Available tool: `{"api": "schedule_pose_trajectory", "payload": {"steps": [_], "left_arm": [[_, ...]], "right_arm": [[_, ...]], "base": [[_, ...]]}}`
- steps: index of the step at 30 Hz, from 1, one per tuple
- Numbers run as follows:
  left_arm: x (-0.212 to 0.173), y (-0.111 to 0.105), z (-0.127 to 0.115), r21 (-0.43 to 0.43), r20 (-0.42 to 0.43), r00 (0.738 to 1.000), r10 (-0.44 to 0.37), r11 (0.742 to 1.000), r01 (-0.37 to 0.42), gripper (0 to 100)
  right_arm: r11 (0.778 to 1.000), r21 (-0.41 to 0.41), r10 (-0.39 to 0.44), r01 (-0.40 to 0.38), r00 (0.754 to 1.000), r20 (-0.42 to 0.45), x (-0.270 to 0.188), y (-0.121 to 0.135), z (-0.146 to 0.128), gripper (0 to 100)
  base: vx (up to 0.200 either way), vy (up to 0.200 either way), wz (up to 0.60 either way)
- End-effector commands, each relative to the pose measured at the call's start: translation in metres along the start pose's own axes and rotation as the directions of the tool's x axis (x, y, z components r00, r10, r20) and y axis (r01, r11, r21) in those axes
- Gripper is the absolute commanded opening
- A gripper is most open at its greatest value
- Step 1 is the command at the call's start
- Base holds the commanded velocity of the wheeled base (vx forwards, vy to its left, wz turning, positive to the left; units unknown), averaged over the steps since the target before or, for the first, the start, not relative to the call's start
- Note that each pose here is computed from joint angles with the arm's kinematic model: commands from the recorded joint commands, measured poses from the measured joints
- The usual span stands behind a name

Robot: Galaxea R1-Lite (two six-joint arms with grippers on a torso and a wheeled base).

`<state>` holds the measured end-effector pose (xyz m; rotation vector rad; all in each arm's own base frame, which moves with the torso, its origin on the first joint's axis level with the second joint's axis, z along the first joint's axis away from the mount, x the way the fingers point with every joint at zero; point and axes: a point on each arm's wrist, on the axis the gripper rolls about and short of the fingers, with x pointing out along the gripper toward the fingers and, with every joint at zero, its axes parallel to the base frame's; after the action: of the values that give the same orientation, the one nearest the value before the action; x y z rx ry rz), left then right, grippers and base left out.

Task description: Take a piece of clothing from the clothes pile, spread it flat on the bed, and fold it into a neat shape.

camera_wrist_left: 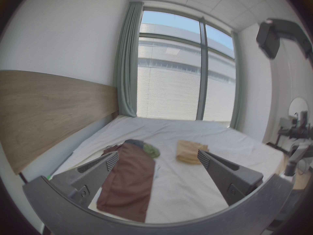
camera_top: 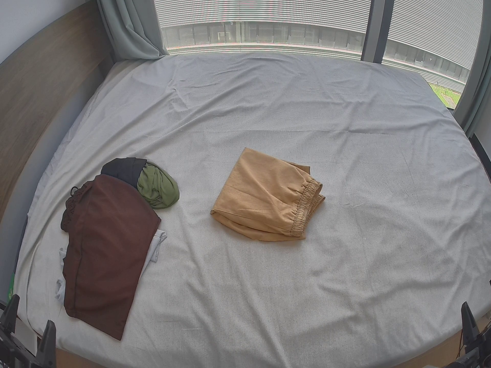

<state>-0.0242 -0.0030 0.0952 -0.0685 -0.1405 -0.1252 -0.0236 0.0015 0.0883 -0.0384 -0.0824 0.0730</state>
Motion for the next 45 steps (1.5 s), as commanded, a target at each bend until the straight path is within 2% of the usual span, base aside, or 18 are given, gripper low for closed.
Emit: {"api": "schedule_pose_trajectory", "payload": {"steps": [1,3,16,17,20,21,23,24,34,43,45], "left_arm": [[-0.0014,0.0042,-0.017,0.09,-0.116,0.983,0.145,0.987,-0.135,100],[-0.0022,0.0054,-0.0203,0.088,-0.148,0.97,0.195,0.979,-0.184,100],[-0.002,0.0049,-0.0191,0.082,-0.132,0.977,0.166,0.984,-0.156,100],[-0.002,0.0049,-0.0192,0.083,-0.133,0.978,0.164,0.985,-0.154,100],[-0.002,0.0049,-0.0192,0.089,-0.133,0.978,0.159,0.985,-0.149,100],[-0.002,0.0048,-0.0193,0.091,-0.135,0.978,0.158,0.985,-0.147,100],[-0.002,0.0048,-0.0193,0.091,-0.135,0.979,0.155,0.985,-0.144,100],[-0.002,0.0048,-0.0193,0.092,-0.135,0.979,0.155,0.985,-0.143,100],[-0.002,0.0048,-0.0193,0.091,-0.135,0.979,0.155,0.985,-0.144,100],[-0.002,0.0048,-0.0192,0.083,-0.133,0.979,0.155,0.986,-0.145,100],[-0.002,0.0049,-0.0192,0.084,-0.133,0.979,0.156,0.986,-0.146,100]], "right_arm": [[1.0,-0.007,0.016,-0.016,1.0,-0.005,0.0001,0.0005,-0.0051,100],[1.0,-0.002,0.018,-0.018,1.0,-0.007,0.0001,0.0005,-0.0053,100],[1.0,0.006,0.002,-0.002,1.0,-0.007,0.0001,0.0001,-0.0053,100],[0.998,0.008,-0.059,0.059,0.998,-0.01,0.0,-0.0012,-0.0054,100],[0.992,0.003,-0.123,0.123,0.992,-0.013,-0.0001,-0.0027,-0.0056,100],[0.994,-0.009,-0.106,0.106,0.994,-0.013,-0.0001,-0.0023,-0.0055,100],[0.999,-0.034,0.025,-0.026,1.0,-0.006,0.0001,0.0007,-0.0053,100],[0.998,-0.034,0.058,-0.058,0.998,-0.004,0.0,0.0015,-0.0051,100],[0.999,-0.014,0.036,-0.036,0.999,-0.005,0.0001,0.0009,-0.0051,100],[0.997,-0.022,-0.068,0.067,0.998,-0.016,0.0,-0.0014,-0.006,100],[0.998,-0.054,-0.037,0.036,0.999,-0.016,0.0,-0.0008,-0.0061,100]], "base": [[0.0,0.0,0.0],[0.0,0.0,0.0],[0.0,0.0,0.0],[0.0,0.0,0.0],[0.0,0.0,0.0],[0.0,0.0,0.0],[0.0,0.0,0.0],[0.0,0.0,0.0],[0.0,0.0,0.0],[0.0,0.0,0.0],[0.0,0.0,0.0]]}}
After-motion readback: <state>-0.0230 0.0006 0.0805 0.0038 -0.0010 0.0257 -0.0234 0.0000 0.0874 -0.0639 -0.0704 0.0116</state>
